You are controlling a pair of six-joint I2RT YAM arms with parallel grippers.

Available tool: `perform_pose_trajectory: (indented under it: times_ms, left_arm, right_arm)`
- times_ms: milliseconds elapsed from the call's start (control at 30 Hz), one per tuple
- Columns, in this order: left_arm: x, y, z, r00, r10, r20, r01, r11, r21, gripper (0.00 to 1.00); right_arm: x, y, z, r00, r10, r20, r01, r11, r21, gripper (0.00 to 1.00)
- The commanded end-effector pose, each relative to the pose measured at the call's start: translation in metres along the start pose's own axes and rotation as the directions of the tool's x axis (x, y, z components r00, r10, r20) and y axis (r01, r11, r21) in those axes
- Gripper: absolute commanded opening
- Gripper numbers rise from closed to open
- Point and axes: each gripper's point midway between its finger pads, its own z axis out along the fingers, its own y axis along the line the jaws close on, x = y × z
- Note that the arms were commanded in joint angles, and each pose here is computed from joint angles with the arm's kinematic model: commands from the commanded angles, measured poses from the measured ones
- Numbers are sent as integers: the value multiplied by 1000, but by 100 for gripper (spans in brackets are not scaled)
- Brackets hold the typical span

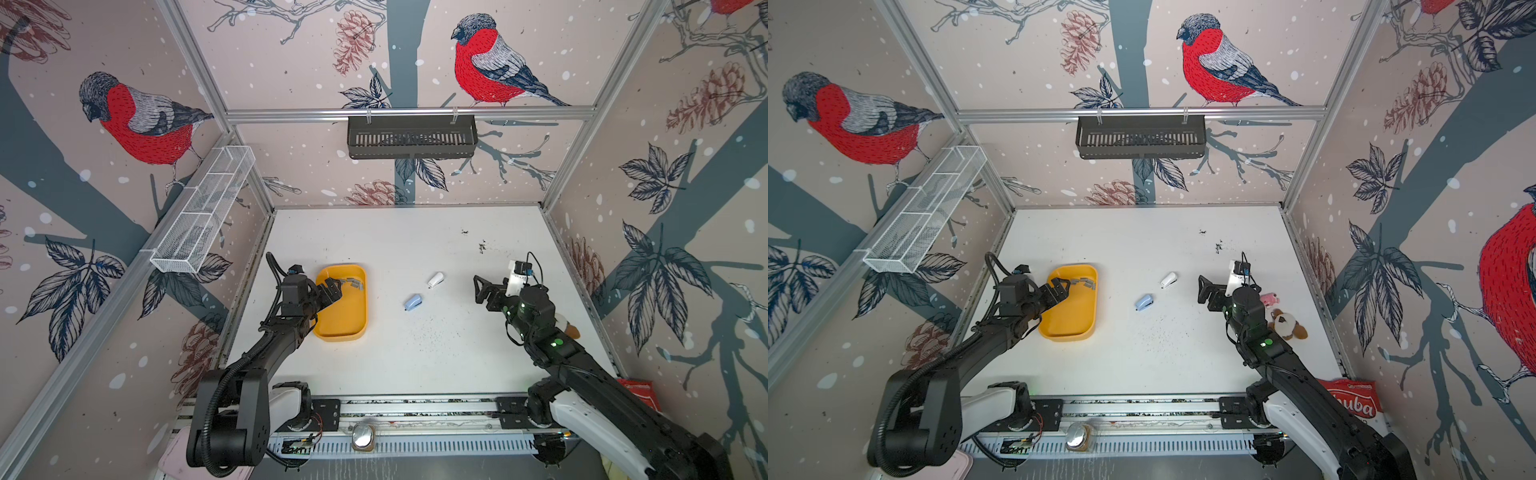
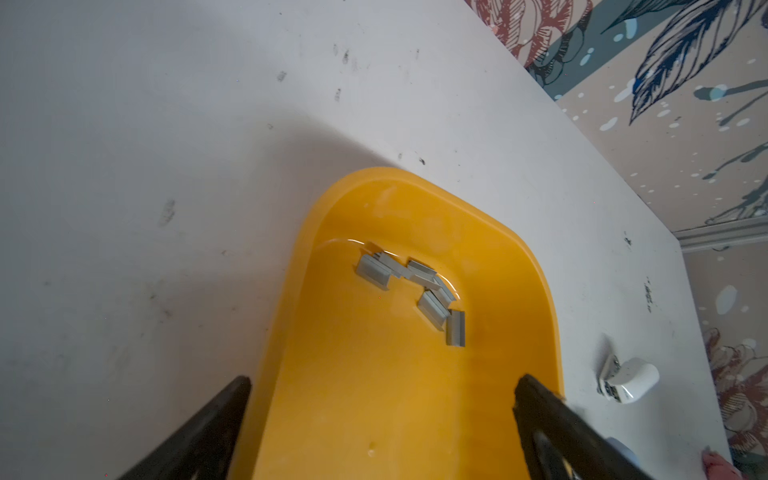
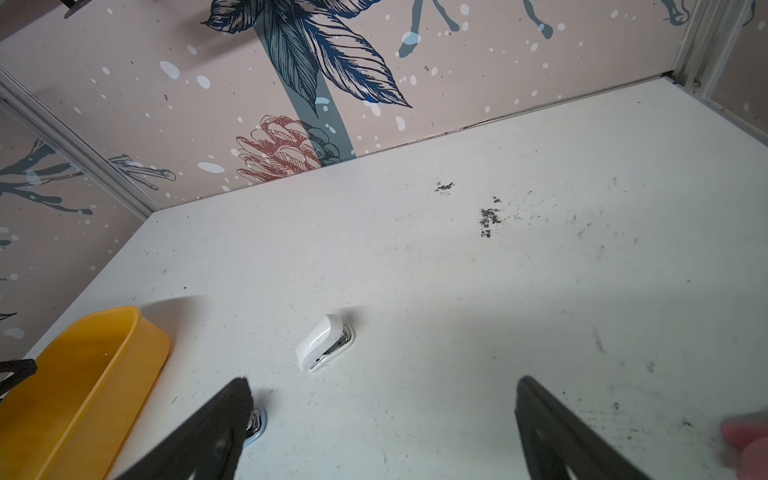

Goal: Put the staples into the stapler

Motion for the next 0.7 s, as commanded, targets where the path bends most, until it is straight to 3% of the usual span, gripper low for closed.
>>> perform_pose_trajectory:
  times_ms: [0,400,667]
  left_arm:
    - [-3,-23,6,1000,-7,-3,7,995,104,97]
    - [11,-55,27,998,-36,-54,45,981,186,97]
    - [-10,-43,16,1000,-2,5,2,997,74,98]
  right_arm:
    - [-9,4,0,1000,4,29,-3,1000,-15,99]
    - [-13,3,2,999,-9,34,9,1000,-9,99]
    - [-18,-8,2,999,-29,44,27,998,49,99]
